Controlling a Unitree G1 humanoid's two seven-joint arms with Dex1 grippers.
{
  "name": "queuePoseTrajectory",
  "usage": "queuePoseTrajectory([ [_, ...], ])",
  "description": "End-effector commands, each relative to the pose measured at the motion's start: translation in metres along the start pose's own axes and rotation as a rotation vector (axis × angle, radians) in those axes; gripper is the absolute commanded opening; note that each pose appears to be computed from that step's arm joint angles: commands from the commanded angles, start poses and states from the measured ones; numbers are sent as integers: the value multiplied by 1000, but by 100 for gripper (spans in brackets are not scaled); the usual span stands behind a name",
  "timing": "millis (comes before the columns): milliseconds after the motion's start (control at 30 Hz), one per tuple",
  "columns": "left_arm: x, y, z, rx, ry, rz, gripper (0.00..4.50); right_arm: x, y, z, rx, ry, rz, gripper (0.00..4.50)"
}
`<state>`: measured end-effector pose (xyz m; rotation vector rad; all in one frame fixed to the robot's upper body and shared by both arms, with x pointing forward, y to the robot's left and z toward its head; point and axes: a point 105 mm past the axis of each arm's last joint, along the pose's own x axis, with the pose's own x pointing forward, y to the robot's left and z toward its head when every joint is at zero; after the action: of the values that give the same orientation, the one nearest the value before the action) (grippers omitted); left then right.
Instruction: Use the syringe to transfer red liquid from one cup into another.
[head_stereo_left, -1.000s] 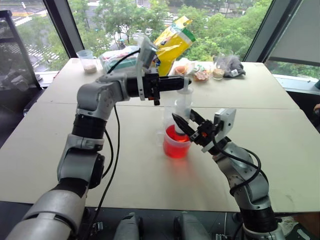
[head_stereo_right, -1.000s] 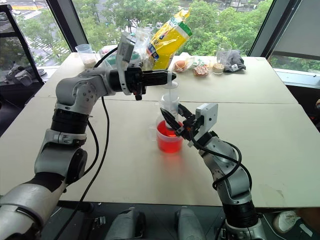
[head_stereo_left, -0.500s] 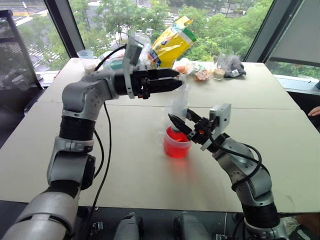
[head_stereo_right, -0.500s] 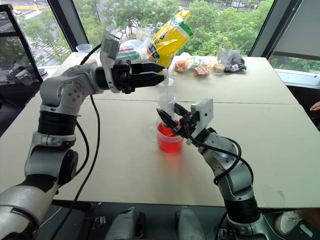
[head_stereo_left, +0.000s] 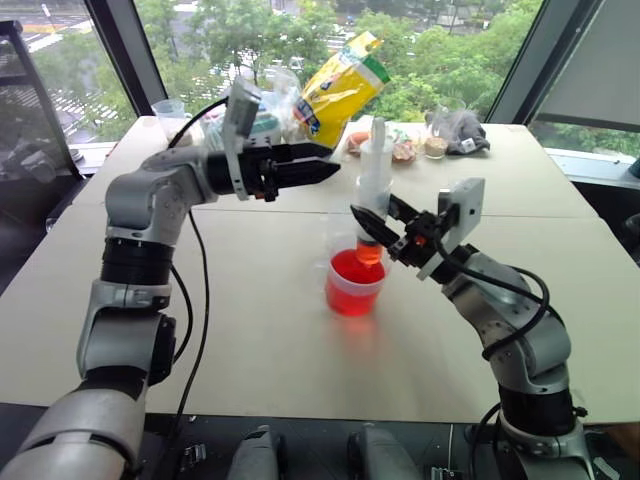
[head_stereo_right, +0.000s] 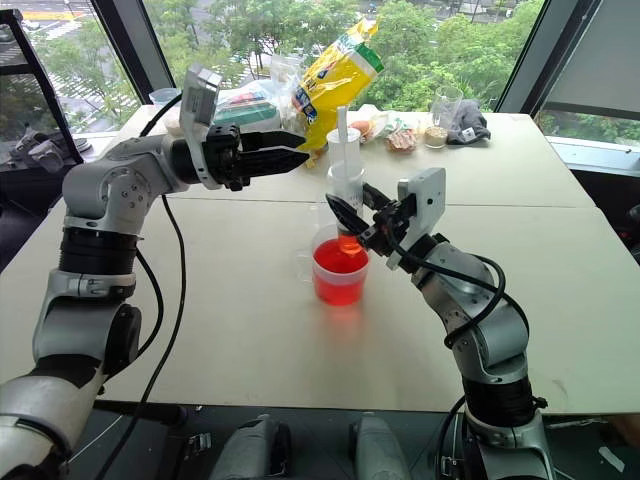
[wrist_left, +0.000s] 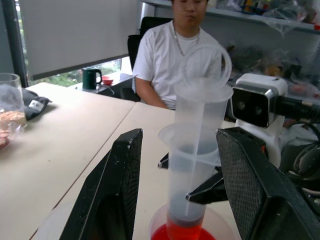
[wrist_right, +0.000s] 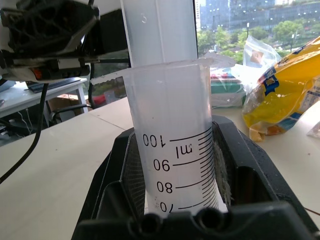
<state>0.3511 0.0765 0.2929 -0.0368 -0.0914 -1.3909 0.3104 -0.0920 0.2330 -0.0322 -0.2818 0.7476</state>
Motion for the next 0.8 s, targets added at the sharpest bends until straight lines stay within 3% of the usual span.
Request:
queuePoseTrajectory([
  [33,-16,8,12,55,-27,67,236,3,6,39,-36,-108,38,147],
  [300,-32,20,18,75,-46,150,236,27,-18,74,-28,-155,59,147],
  [567,-34,15,18,72,-54,162,236,64,-56,42,-72,-131,32,147],
  [800,-34,9,22,71,-58,159,236,73,-67,13,-82,-108,23,147],
])
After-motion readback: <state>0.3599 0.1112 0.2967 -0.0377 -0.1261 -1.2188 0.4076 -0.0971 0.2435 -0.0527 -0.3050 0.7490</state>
